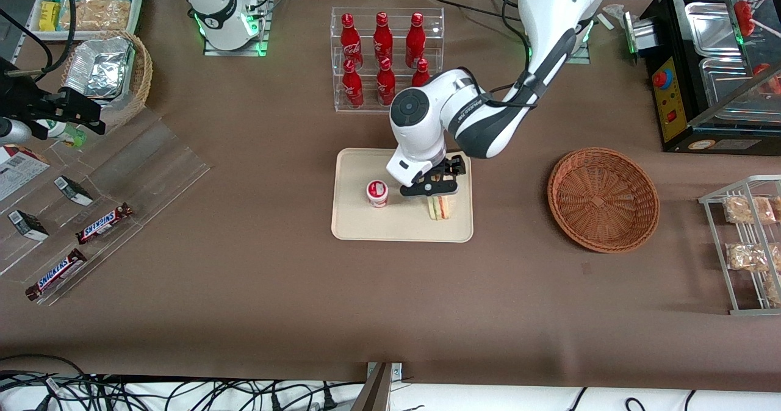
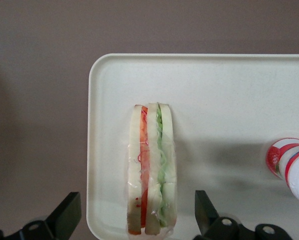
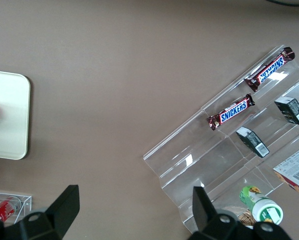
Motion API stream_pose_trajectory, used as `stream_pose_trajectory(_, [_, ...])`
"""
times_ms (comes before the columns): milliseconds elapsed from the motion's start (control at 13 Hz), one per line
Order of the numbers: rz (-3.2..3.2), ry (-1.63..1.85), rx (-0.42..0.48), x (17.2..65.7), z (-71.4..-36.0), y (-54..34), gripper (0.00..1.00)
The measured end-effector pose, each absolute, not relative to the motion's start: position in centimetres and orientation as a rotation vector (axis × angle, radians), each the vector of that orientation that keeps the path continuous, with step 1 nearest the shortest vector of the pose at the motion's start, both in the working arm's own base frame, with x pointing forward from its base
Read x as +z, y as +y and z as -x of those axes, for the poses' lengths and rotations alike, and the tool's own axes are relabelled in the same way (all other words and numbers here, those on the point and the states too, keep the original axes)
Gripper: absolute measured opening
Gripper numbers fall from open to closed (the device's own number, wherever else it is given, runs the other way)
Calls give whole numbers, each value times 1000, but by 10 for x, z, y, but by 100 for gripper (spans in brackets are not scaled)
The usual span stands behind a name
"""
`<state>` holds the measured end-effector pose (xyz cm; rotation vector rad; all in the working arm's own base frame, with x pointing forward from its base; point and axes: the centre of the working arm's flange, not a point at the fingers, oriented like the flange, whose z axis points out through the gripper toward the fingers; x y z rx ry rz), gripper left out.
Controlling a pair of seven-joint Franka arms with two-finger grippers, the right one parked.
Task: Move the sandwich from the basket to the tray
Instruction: 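Open the left gripper and lift it off the sandwich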
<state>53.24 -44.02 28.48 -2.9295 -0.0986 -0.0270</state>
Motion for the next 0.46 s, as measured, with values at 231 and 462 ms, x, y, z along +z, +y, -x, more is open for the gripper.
stream_pose_trajectory(231, [2921, -148, -29, 311, -538, -429, 100])
stream_pose_trajectory(462, [2946, -246, -19, 344, -560, -395, 100])
